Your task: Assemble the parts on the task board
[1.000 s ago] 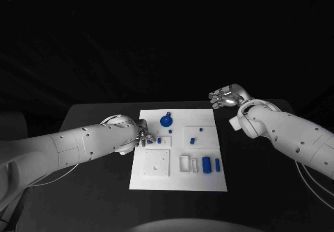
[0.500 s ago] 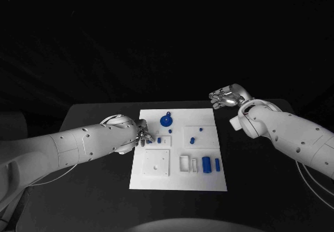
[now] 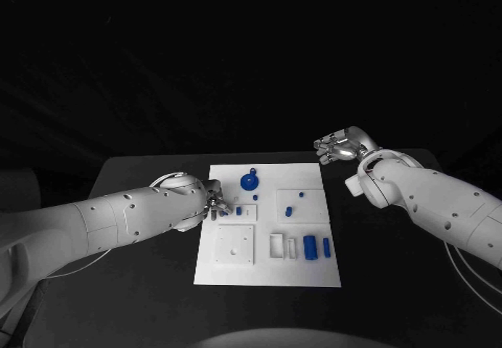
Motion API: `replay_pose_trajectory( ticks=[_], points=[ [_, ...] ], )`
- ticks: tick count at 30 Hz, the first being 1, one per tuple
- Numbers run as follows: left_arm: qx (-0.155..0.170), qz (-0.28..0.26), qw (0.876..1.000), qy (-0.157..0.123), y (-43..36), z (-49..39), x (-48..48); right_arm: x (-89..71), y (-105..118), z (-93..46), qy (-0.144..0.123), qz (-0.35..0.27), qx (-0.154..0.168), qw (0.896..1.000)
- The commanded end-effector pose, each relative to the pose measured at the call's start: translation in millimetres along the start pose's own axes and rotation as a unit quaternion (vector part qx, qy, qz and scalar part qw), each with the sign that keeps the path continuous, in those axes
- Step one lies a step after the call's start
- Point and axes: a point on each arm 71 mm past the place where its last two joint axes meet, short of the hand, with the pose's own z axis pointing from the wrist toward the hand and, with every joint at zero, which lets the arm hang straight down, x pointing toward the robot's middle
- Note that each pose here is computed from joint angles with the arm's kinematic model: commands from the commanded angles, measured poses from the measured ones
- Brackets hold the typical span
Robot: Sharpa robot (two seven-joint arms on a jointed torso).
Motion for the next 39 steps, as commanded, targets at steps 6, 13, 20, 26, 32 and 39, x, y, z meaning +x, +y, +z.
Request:
replay_pose_trajectory(
  ticks=[6,13,20,26,32,39],
  points=[
    [-0.026,0.015,0.998,0.049,8.4,1.4,18.9,0.8,0.5,-0.1,0.005,-0.002,-0.004,1.0],
    [-0.026,0.011,0.998,0.058,7.8,1.3,20.3,0.9,0.4,-0.2,0.005,-0.002,-0.004,1.0],
    [-0.029,0.009,0.998,0.057,9.4,2.2,19.5,0.9,0.1,-0.2,0.005,-0.002,-0.004,1.0],
    [-0.031,0.007,0.998,0.053,10.2,3.1,18.3,1.8,-0.1,0.0,0.005,-0.002,-0.003,1.0],
    [-0.033,0.004,0.998,0.046,11.3,4.0,16.7,2.3,-0.4,-0.1,0.006,-0.002,-0.003,1.0],
    [-0.038,0.003,0.999,0.036,14.0,5.4,14.1,2.3,-1.0,-0.3,0.006,-0.002,-0.002,1.0]
  ],
)
